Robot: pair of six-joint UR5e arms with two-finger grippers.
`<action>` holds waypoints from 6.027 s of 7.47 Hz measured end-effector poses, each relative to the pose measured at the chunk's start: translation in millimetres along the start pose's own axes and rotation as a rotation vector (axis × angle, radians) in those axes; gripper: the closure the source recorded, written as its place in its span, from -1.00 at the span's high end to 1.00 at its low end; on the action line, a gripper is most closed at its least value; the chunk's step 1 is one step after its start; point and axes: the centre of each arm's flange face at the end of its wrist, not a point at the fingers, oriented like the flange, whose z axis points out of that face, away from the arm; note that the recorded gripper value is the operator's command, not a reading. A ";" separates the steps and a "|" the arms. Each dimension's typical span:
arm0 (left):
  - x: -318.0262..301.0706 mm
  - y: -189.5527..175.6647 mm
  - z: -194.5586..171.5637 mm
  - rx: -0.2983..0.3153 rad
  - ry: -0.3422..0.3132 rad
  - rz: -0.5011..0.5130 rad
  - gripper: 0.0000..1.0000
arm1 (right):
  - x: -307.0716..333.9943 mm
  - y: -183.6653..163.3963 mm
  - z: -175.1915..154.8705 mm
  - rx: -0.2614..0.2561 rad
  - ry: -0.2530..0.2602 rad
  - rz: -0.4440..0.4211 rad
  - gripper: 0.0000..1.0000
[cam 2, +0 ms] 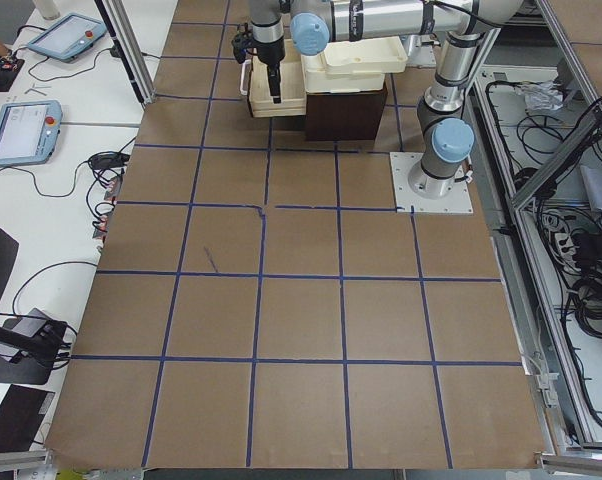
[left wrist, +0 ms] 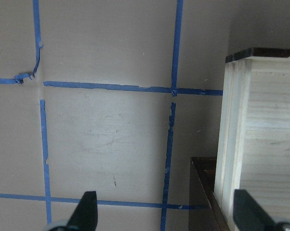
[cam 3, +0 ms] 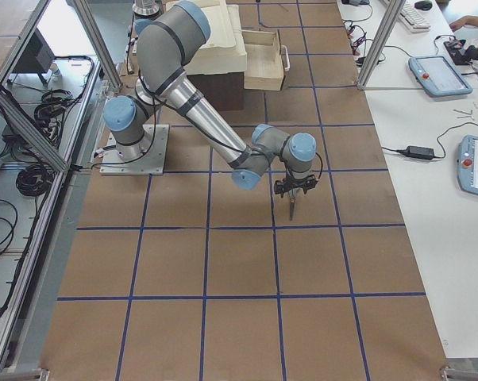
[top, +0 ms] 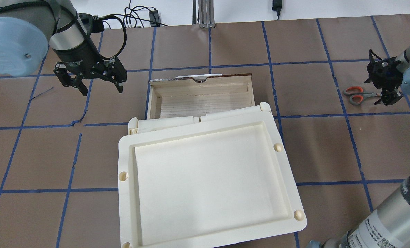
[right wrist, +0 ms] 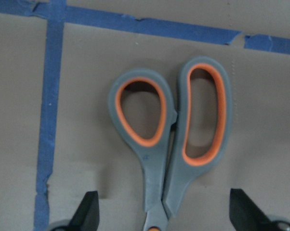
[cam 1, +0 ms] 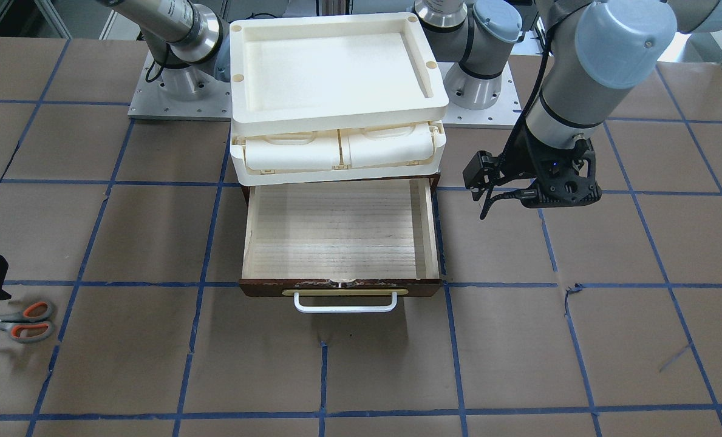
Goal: Put scissors in drawer and close it
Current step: 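Lower the right gripper and close it on the scissors handle, then lift the scissors with the right gripper and carry them toward the drawer, then lower the held scissors into the open drawer with the right gripper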
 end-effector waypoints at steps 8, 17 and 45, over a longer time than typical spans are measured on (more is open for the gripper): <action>-2.0 1.8 2.3 -0.006 -0.010 0.020 1.00 | 0.0 1.6 -4.2 -0.014 -0.008 0.049 -0.93; -0.7 5.0 7.4 -0.018 -0.003 0.021 1.00 | 21.6 -149.3 -198.4 -0.012 0.094 0.113 -1.00; -1.4 8.3 7.3 -0.025 -0.007 0.022 1.00 | 0.0 -618.8 -140.4 0.016 -0.079 0.356 -0.90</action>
